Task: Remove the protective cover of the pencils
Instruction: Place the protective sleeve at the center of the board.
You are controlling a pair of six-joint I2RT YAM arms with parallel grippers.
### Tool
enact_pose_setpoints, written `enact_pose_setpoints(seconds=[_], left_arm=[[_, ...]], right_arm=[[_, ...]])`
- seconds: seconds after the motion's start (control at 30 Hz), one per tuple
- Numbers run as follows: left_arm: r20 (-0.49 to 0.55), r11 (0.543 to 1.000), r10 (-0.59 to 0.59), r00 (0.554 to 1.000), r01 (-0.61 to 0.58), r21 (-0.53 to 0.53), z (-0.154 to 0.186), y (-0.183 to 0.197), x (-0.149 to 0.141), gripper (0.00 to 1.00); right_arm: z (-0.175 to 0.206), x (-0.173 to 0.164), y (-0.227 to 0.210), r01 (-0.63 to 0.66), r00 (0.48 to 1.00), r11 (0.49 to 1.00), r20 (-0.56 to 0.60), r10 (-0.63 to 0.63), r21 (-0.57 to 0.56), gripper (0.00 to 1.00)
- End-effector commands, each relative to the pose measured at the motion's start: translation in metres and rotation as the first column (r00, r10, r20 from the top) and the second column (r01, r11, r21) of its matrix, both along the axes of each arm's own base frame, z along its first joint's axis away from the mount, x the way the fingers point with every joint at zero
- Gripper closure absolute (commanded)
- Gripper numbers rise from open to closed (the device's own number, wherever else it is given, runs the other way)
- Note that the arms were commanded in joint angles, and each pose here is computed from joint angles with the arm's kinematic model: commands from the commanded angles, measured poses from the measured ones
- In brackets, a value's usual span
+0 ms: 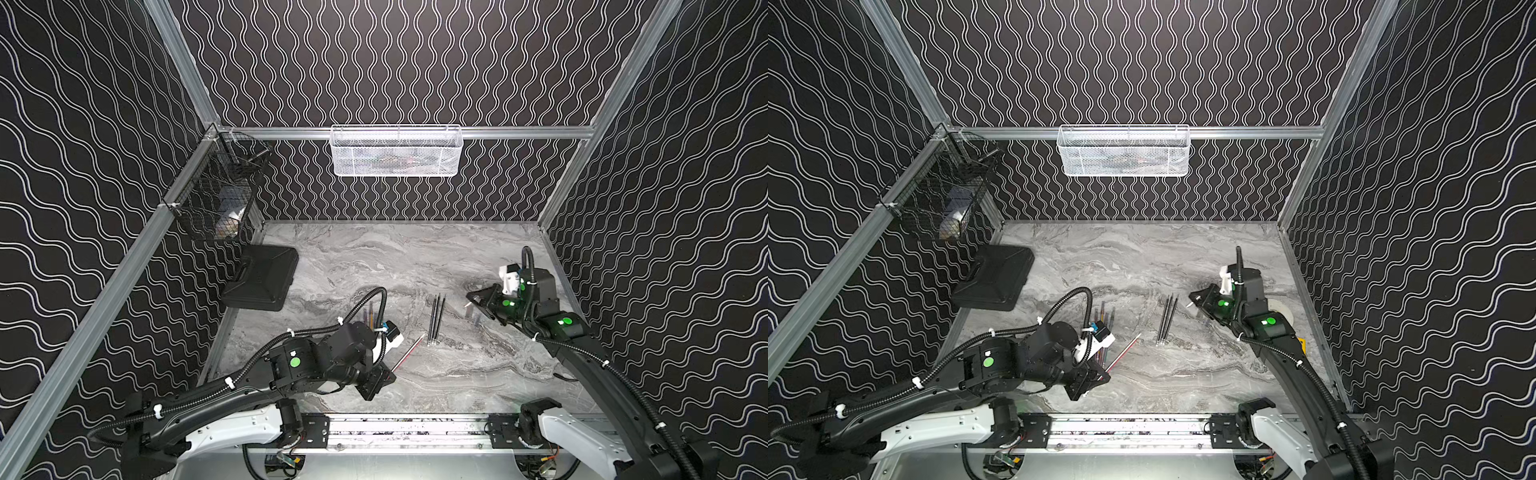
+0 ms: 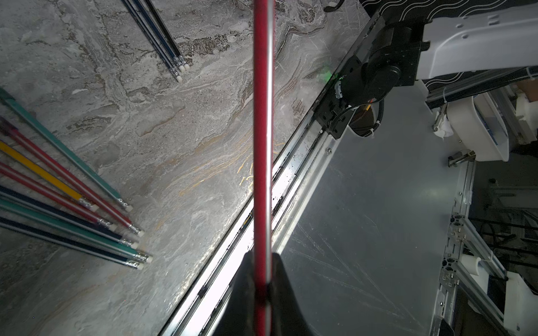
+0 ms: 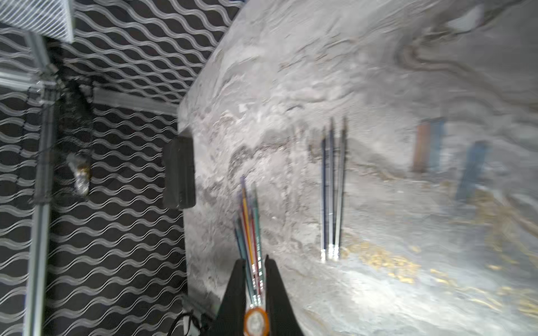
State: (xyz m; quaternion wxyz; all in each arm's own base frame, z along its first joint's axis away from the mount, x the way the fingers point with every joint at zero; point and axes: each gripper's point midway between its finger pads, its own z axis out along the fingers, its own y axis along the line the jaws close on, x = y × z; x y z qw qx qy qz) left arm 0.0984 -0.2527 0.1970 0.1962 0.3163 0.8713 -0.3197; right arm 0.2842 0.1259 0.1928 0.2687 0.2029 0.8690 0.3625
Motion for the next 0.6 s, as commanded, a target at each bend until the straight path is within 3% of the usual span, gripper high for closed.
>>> enact_pose_setpoints(seconds=[0.0,0.4,0.57], left_arm=[[0.006,1.000,-0.018,1.000,0.018,-0.015,0.003,-0.003,-0.001,1.00],[-0.004,1.000,-0.024,1.000,0.024,-0.006,-0.001,-0.005,-0.001,1.00],[-0.009,1.000,-0.027,1.000,0.027,0.004,-0.003,-0.006,-0.001,1.00]], right_arm=[[-0.034,-0.012,-0.022,0.000,0.995,0.997,-0.104,-0.008,-0.079,1.00],[-0.106,-0.008,-0.081,0.079,0.950,0.951,-0.267,-0.163,-0.297,1.00],[-0.127,-0.003,-0.085,0.067,0.934,0.949,-0.314,-0.169,-0.308,1.00]])
